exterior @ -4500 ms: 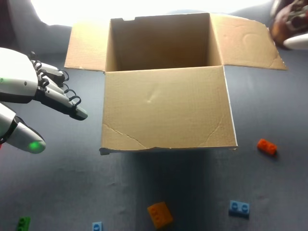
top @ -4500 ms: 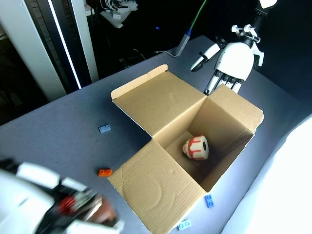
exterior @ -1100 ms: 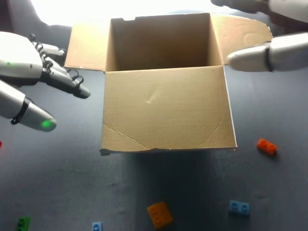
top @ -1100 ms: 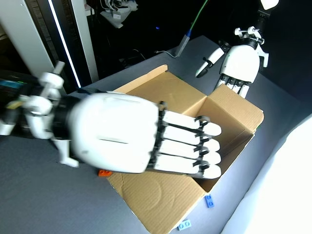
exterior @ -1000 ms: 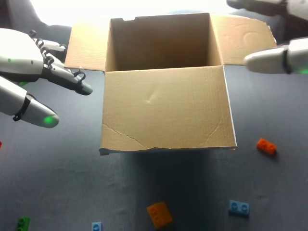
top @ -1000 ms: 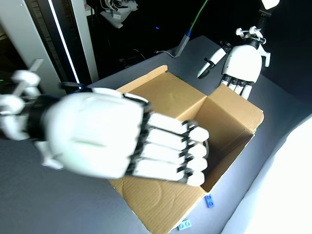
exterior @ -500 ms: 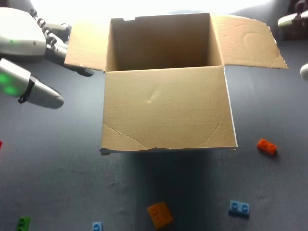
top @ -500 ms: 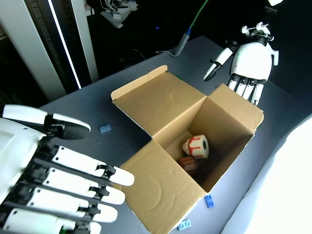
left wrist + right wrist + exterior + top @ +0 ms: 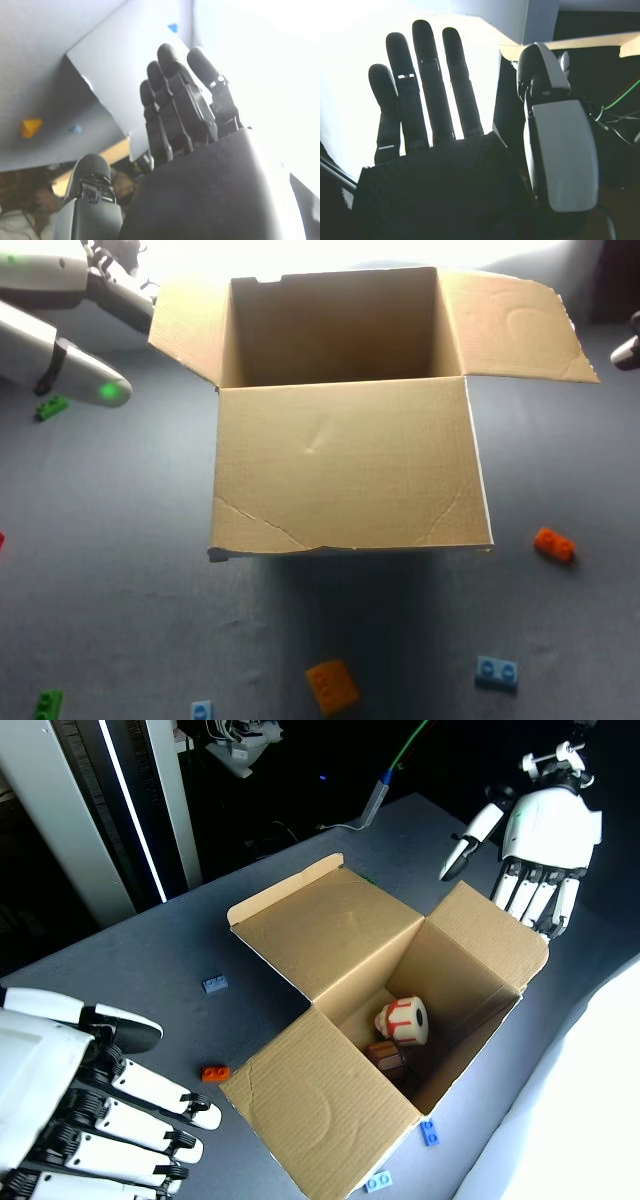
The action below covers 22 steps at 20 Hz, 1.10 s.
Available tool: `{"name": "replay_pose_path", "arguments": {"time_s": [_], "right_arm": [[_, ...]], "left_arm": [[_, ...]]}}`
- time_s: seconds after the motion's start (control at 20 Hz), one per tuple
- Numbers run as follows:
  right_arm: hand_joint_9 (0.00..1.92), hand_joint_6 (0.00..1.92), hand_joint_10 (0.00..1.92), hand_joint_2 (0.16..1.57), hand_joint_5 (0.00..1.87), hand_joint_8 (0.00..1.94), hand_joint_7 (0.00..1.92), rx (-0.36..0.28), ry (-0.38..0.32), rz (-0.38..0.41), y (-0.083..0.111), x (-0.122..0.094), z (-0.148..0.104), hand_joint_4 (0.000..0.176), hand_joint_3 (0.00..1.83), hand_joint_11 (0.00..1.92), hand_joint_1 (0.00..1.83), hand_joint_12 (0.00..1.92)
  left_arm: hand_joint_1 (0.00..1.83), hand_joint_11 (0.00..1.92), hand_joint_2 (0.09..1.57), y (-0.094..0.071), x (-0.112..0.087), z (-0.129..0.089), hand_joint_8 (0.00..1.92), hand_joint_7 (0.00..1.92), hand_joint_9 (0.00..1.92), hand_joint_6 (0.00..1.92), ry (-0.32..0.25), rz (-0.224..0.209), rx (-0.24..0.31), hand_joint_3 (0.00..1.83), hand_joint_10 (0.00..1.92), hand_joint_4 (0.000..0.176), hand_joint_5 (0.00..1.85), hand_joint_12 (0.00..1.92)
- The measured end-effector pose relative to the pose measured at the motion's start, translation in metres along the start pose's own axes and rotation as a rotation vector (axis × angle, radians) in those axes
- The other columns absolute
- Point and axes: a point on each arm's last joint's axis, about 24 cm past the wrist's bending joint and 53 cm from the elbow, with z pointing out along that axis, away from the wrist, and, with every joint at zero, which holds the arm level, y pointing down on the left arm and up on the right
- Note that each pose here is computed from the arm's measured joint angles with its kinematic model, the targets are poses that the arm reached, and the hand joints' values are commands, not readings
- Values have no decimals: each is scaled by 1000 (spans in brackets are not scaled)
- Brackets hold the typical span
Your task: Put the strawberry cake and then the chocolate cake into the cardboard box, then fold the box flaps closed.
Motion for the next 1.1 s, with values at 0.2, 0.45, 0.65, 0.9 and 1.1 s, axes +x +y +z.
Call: {"name": "replay_pose_path", "arguments": {"time_s": [0.2,0.45,0.65,0.9,1.1], "right_arm": [[386,74,634,1164,498,0,640,17,20,23,-5,8,3,0,0,0,317,1492],[381,68,593,1173,510,2,626,-55,78,58,0,24,0,0,1,0,275,1442],[361,59,577,1177,502,3,610,-54,140,32,-6,52,6,0,2,0,241,1416],[376,53,581,1180,503,5,624,-62,151,63,-6,75,20,0,1,0,234,1437],[350,44,573,1179,488,0,600,3,63,130,-30,61,33,0,0,0,254,1432]], "left_arm": [[49,46,1185,-6,-13,-2,0,574,607,1,-23,7,14,0,33,18,484,1362],[35,30,1191,-20,-21,1,2,566,600,0,-36,14,49,1,28,14,477,1373],[38,34,1185,-42,-17,9,1,562,593,0,-17,21,104,0,23,24,470,1344],[82,61,1180,-61,-10,16,5,579,613,10,1,40,138,0,27,14,500,1326],[79,61,1183,-75,-4,23,2,579,608,1,20,67,155,0,19,20,485,1276]]}}
